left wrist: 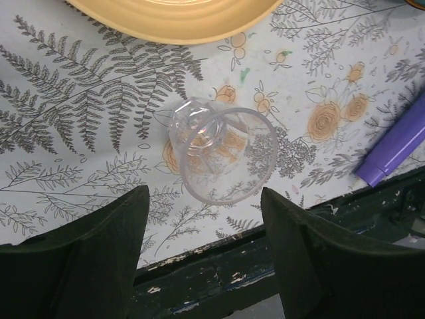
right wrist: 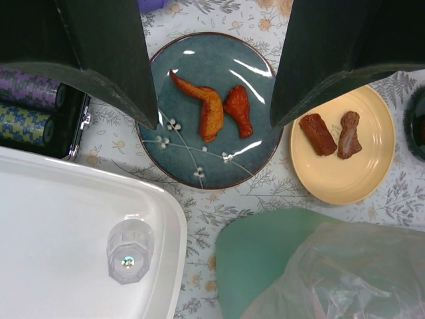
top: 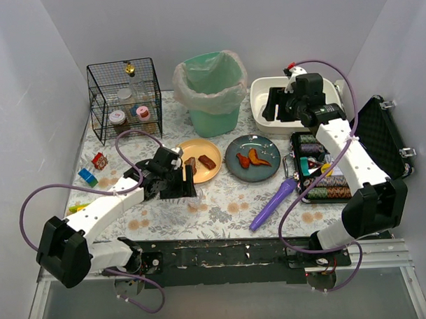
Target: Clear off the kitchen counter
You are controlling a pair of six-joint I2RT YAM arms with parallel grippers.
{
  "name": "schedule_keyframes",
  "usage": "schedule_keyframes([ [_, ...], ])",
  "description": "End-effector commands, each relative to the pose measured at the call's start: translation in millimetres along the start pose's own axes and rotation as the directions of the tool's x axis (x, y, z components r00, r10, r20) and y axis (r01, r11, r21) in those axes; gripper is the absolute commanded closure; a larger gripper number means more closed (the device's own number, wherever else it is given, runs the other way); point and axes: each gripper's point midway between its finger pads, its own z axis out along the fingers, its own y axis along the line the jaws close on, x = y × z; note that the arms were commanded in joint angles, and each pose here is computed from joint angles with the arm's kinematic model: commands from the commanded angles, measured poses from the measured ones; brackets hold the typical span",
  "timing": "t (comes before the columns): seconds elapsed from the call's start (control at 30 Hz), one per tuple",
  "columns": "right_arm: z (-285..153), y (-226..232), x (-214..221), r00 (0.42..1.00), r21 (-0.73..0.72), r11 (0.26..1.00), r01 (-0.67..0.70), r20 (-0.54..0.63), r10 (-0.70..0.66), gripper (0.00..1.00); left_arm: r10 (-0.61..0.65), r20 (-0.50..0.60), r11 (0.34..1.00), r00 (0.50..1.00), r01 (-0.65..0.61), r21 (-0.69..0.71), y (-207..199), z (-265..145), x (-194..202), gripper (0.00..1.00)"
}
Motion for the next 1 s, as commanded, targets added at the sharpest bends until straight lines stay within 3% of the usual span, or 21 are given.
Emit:
schedule_keyframes([
  [0.0, -9, 11, -12, 0.998, -0.051, 0.999, -0.003, 0.059, 0.006, 0.24, -0.016, 0.058, 0.997, 0.998, 0.02, -0.075, 6, -3, -15, 0.34],
  [0.53, -21, 14, 0, 0.998, -0.068, 0.998, -0.014, 0.066, 0.018, 0.25, 0.005, 0.003, 0.995, 1.0, -0.004, -0.103, 14, 29, -8, 0.6],
  [0.87, -24, 25, 8, 0.997, -0.14, 0.99, -0.024, 0.066, 0.034, 0.25, 0.006, 0.008, 0.995, 1.0, -0.005, -0.095, 12, 32, -10, 0.99],
  [0.97, -26, 32, 8, 0.996, -0.18, 0.983, -0.027, 0.077, 0.042, 0.25, 0.012, 0.019, 0.997, 1.0, -0.01, -0.079, 8, 28, -13, 1.0],
])
